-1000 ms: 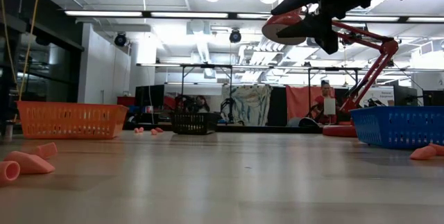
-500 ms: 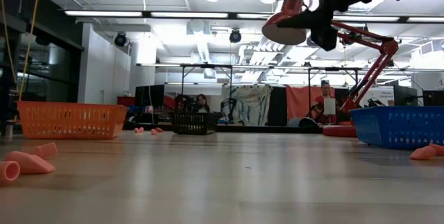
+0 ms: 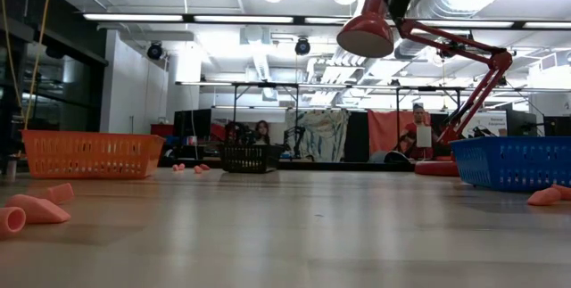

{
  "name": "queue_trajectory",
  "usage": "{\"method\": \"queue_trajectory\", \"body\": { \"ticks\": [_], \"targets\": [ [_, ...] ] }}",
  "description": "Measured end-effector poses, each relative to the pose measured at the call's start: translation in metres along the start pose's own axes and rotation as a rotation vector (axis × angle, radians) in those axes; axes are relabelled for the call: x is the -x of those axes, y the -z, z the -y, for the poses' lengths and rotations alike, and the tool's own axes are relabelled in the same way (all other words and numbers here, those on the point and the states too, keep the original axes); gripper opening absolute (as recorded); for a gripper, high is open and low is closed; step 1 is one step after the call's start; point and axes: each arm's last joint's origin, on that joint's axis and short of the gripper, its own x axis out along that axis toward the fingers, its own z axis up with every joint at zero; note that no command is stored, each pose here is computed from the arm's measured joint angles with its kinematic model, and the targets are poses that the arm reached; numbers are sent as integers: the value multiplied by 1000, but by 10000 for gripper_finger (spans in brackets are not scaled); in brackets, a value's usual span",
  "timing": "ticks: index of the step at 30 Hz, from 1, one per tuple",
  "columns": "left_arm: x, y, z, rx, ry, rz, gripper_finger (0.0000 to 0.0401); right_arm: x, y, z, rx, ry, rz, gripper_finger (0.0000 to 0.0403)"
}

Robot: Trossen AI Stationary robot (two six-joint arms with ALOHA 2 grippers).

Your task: Sort crayons

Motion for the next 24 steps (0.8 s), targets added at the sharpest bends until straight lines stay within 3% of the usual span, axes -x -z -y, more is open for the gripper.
{"method": "queue_trajectory", "body": {
  "ticks": [7, 14, 24],
  "targets": [
    [7, 47, -29, 67, -19, 50, 0, 0, -4, 6, 187, 150, 84, 188],
    [8, 45, -44, 88, 1, 108, 0, -3, -6, 18, 226, 236, 98, 188],
    [8, 40, -47, 74, 59, 139, 0, -6, -4, 24, 231, 262, 85, 188]
  ]
}}
